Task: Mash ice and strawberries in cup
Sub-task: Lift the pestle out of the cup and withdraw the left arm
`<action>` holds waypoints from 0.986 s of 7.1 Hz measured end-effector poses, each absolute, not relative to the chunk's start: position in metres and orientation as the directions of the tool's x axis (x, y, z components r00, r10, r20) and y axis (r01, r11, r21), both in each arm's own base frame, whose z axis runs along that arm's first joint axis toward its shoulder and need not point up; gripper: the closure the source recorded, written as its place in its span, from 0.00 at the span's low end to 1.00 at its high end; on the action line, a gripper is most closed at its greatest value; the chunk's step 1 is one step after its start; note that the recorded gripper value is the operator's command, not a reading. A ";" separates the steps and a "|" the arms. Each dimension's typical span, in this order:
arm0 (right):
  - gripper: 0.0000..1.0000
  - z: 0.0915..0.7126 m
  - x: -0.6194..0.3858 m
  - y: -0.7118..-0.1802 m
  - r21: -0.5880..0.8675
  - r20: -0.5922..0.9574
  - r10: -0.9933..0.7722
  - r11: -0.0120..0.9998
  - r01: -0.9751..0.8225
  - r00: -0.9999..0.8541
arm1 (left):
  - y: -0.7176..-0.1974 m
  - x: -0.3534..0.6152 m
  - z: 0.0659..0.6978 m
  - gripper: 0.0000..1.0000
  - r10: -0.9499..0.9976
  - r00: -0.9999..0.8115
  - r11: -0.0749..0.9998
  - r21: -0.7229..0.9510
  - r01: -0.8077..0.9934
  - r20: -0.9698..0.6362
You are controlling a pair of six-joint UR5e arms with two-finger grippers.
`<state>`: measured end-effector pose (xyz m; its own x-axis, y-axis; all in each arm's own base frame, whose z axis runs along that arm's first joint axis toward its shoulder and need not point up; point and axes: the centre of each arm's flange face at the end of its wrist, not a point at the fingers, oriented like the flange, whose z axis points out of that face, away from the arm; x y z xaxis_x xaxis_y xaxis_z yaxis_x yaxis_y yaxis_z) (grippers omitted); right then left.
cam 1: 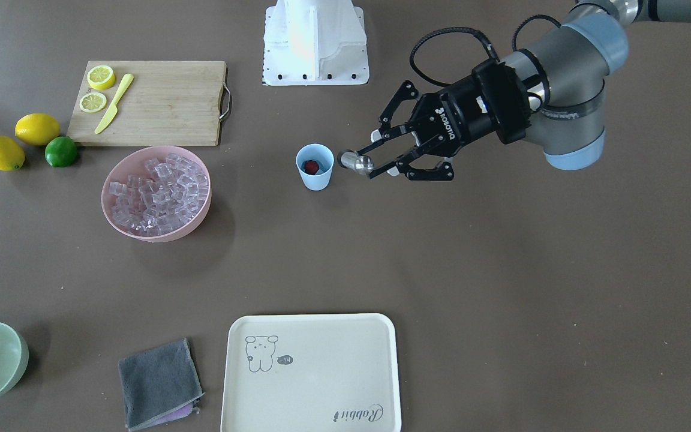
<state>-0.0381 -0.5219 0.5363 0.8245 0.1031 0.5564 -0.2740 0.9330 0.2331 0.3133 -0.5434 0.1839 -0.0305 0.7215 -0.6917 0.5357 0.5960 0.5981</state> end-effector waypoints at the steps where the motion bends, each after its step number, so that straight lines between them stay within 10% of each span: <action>1: 0.00 0.534 -0.038 -0.521 0.237 0.559 0.100 0.932 -0.273 0.823 | -0.563 0.278 0.186 1.00 0.694 -0.011 0.617 0.587 0.524 -0.720; 7: 0.00 0.511 -0.043 -0.525 0.271 0.576 0.066 0.925 -0.267 0.815 | -0.609 0.064 0.340 1.00 0.432 0.158 0.770 0.454 0.448 -0.888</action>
